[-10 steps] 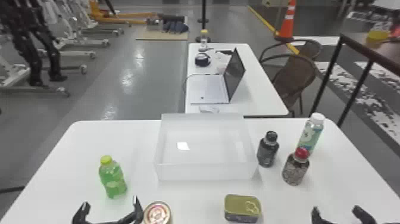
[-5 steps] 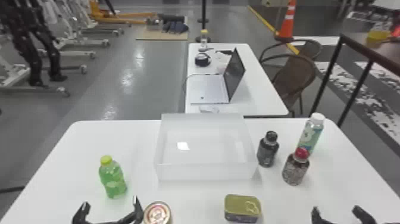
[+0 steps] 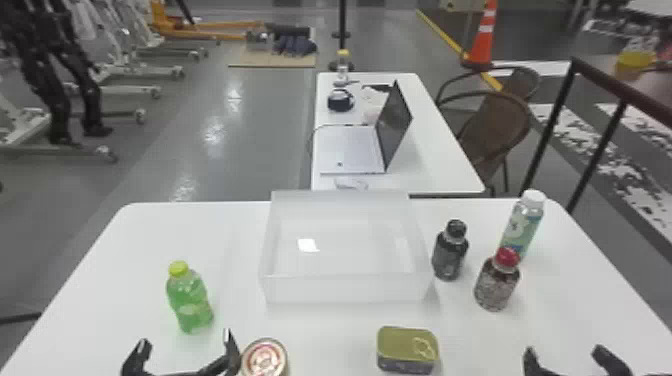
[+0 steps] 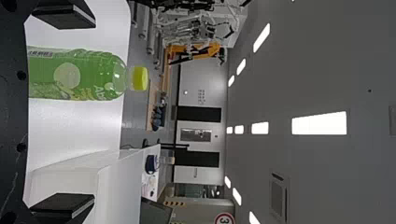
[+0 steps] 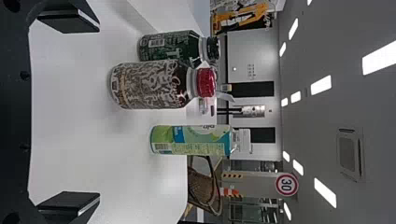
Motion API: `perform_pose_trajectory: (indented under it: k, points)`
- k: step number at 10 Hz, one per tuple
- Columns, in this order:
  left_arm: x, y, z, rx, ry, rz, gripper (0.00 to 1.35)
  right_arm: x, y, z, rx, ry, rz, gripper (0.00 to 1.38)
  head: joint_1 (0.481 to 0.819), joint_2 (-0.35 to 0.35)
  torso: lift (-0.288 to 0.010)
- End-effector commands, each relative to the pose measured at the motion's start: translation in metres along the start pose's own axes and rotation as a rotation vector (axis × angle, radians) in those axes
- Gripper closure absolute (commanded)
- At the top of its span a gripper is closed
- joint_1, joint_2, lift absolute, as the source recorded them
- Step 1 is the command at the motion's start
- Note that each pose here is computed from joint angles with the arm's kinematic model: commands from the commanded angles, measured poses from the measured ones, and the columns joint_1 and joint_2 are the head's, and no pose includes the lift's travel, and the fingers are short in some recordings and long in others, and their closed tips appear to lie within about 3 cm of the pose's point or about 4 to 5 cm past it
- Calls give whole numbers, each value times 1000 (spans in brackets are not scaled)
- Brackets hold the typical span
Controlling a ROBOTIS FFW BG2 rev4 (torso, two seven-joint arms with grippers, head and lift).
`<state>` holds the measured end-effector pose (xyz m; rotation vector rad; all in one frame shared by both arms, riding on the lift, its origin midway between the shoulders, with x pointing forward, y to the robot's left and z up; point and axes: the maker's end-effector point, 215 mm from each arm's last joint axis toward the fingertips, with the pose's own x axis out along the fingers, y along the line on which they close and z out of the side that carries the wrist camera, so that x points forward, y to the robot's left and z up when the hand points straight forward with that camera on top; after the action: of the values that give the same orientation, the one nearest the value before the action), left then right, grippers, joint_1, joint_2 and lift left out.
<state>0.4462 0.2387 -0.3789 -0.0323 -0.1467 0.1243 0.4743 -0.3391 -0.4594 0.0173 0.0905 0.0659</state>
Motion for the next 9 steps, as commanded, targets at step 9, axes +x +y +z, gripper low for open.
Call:
perform_pose_trajectory:
  k: [9]
  points:
    - [0,0,0,-1,0,1,-2,0,0,0,0,0,0,-2,549,0,-100]
